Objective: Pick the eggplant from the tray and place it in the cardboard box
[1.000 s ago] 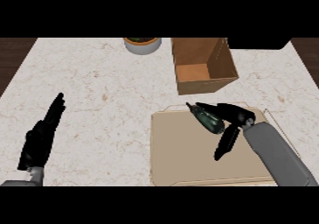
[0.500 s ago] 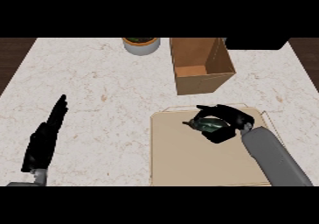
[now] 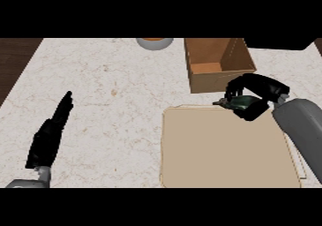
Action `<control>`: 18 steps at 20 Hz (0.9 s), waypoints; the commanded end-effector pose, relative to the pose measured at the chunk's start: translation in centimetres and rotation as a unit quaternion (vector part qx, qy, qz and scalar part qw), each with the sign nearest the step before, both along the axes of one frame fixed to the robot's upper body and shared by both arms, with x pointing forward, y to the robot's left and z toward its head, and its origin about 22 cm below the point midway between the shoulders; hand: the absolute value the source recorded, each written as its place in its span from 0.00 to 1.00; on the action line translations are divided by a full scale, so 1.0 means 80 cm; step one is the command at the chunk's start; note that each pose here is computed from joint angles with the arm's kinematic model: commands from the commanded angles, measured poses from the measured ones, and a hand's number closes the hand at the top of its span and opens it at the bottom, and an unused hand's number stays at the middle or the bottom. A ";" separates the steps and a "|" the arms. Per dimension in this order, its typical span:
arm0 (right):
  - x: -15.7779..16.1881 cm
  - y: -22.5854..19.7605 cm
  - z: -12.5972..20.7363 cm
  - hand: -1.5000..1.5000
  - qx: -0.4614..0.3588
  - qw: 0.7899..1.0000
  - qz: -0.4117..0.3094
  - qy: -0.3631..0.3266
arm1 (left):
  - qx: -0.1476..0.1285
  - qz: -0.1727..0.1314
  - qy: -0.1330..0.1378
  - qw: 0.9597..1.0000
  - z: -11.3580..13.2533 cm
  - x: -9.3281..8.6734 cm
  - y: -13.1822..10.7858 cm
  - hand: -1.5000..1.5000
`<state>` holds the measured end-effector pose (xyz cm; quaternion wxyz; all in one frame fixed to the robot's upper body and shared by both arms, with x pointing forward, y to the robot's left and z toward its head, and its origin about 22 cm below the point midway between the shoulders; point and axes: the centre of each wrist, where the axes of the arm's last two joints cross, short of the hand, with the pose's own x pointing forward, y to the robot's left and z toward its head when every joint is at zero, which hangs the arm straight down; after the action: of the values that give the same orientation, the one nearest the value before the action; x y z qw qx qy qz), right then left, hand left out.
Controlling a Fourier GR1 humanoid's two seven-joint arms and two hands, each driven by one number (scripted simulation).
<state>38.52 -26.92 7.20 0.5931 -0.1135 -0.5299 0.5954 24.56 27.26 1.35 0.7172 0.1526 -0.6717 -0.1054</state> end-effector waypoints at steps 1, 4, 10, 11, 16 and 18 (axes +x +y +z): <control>0.015 -0.041 0.077 1.00 -0.068 0.989 0.065 -0.116 | -0.004 -0.019 -0.012 1.000 0.005 0.003 -0.011 0.50; 0.018 -0.066 0.092 1.00 -0.078 0.976 0.099 -0.177 | -0.001 -0.026 -0.017 1.000 0.008 0.007 -0.010 0.50; 0.022 -0.132 0.123 1.00 -0.072 0.955 0.108 -0.267 | -0.001 -0.035 -0.023 0.999 0.016 0.014 -0.022 0.50; 0.024 -0.138 0.118 1.00 -0.057 0.953 0.104 -0.279 | 0.004 -0.036 -0.027 0.999 0.017 0.016 -0.018 0.50; 0.034 -0.151 0.136 1.00 0.104 0.940 0.152 -0.289 | 0.000 -0.035 -0.014 0.999 0.009 0.019 -0.017 0.50; 0.035 -0.160 0.147 1.00 0.165 0.930 0.170 -0.280 | -0.001 -0.040 -0.015 0.999 0.016 0.021 -0.023 0.50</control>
<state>40.97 -38.73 17.64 0.3475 -0.1660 -0.7168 0.5813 25.99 25.56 2.47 0.7013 0.1300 -0.6891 -0.1286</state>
